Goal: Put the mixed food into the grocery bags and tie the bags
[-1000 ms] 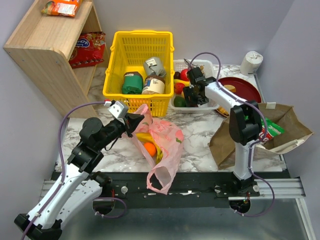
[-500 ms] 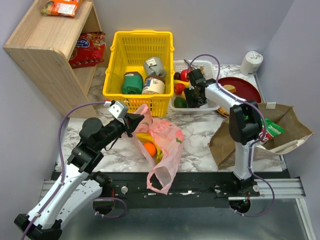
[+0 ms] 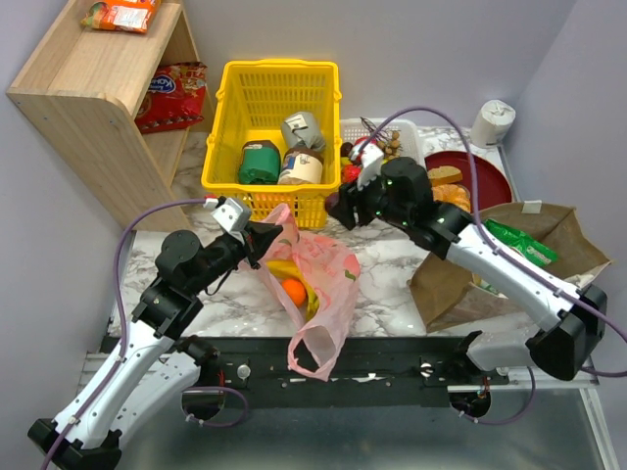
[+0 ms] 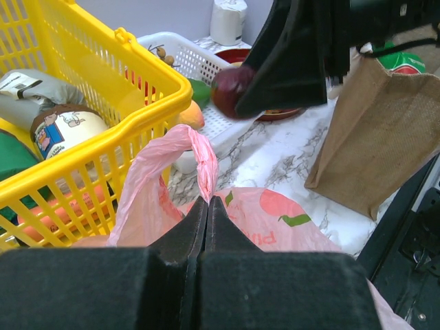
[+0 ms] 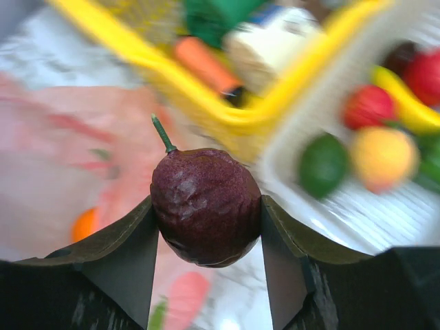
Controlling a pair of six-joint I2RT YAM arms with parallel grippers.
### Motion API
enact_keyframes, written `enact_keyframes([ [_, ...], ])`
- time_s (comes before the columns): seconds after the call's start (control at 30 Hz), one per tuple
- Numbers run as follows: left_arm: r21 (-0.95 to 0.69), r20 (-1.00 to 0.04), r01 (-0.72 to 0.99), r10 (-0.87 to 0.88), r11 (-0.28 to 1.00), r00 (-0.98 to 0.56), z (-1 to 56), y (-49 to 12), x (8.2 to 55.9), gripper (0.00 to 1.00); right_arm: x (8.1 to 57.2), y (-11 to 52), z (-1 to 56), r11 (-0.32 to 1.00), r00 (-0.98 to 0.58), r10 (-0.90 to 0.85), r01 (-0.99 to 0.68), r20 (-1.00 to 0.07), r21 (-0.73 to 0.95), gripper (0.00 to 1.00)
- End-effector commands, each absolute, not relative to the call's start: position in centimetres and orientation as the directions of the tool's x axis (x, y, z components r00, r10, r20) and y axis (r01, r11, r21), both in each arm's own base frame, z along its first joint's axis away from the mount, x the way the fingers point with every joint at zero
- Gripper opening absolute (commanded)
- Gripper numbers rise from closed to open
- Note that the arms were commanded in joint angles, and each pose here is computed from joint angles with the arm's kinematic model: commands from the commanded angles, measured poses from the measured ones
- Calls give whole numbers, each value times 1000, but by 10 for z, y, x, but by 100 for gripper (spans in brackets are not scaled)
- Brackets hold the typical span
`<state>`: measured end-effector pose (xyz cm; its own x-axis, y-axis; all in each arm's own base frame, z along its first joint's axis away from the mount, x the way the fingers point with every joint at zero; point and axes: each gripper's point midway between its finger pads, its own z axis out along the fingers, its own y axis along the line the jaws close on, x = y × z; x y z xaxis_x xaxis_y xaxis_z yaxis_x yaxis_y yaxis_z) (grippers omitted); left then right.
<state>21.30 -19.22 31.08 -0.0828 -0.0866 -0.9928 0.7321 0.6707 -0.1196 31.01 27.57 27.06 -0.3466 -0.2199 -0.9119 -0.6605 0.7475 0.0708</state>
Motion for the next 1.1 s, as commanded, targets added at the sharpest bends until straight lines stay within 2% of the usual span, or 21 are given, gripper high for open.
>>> enact_keyframes([
  [0.0, -116, -993, 725, -97, 678, -69, 316, -191, 214, 0, 258, 365, 251, 455, -337, -222, -866, -915, 209, 27],
  [0.03, -118, -993, 727, -98, 676, -70, 316, -191, 214, 0, 244, 383, 255, 405, -317, -229, -891, -920, 206, 27],
  [0.23, -115, -993, 724, -97, 681, -66, 316, -190, 214, 0, 224, 430, 229, 306, -334, -301, -921, -893, 241, 28],
  [0.27, -113, -993, 721, -95, 683, -66, 315, -190, 215, 0, 221, 435, 230, 289, -335, -302, -924, -893, 249, 29],
  [0.33, -115, -993, 722, -96, 682, -67, 316, -190, 215, 0, 217, 441, 220, 274, -347, -323, -925, -880, 264, 38],
  [0.37, -113, -993, 724, -95, 681, -66, 315, -190, 214, 0, 216, 441, 217, 275, -351, -328, -924, -877, 267, 48],
  [0.4, -114, -993, 721, -94, 683, -69, 315, -190, 215, 0, 216, 440, 214, 283, -359, -334, -920, -871, 271, 75],
  [0.47, -113, -993, 721, -93, 683, -67, 315, -190, 215, 0, 218, 436, 217, 305, -361, -323, -915, -875, 265, 94],
  [0.5, -115, -993, 721, -93, 683, -70, 314, -190, 215, 0, 217, 431, 216, 315, -359, -326, -913, -874, 257, 100],
  [0.63, -112, -993, 722, -93, 682, -66, 315, -190, 215, 0, 229, 398, 227, 420, -280, -315, -898, -907, 131, 99],
  [0.67, -114, -993, 723, -93, 681, -69, 315, -191, 215, 0, 240, 386, 228, 486, -260, -317, -870, -912, 80, 98],
  [0.7, -114, -993, 722, -94, 682, -67, 315, -190, 215, 0, 243, 372, 237, 518, -236, -302, -854, -924, 48, 89],
  [0.73, -113, -993, 721, -93, 683, -67, 315, -190, 215, 0, 251, 355, 224, 561, -249, -322, -827, -913, 27, 83],
  [0.8, -112, -993, 721, -94, 684, -65, 316, -189, 215, 0, 265, 329, 221, 630, -264, -308, -777, -914, 12, 78],
  [1.0, -112, -994, 720, -90, 685, -69, 314, -190, 215, 0, 333, 244, 237, 836, -334, -195, -548, -922, 21, 79],
  [1.07, -111, -994, 720, -88, 685, -69, 314, -190, 216, 0, 357, 217, 214, 897, -456, -190, -440, -869, 35, 80],
])
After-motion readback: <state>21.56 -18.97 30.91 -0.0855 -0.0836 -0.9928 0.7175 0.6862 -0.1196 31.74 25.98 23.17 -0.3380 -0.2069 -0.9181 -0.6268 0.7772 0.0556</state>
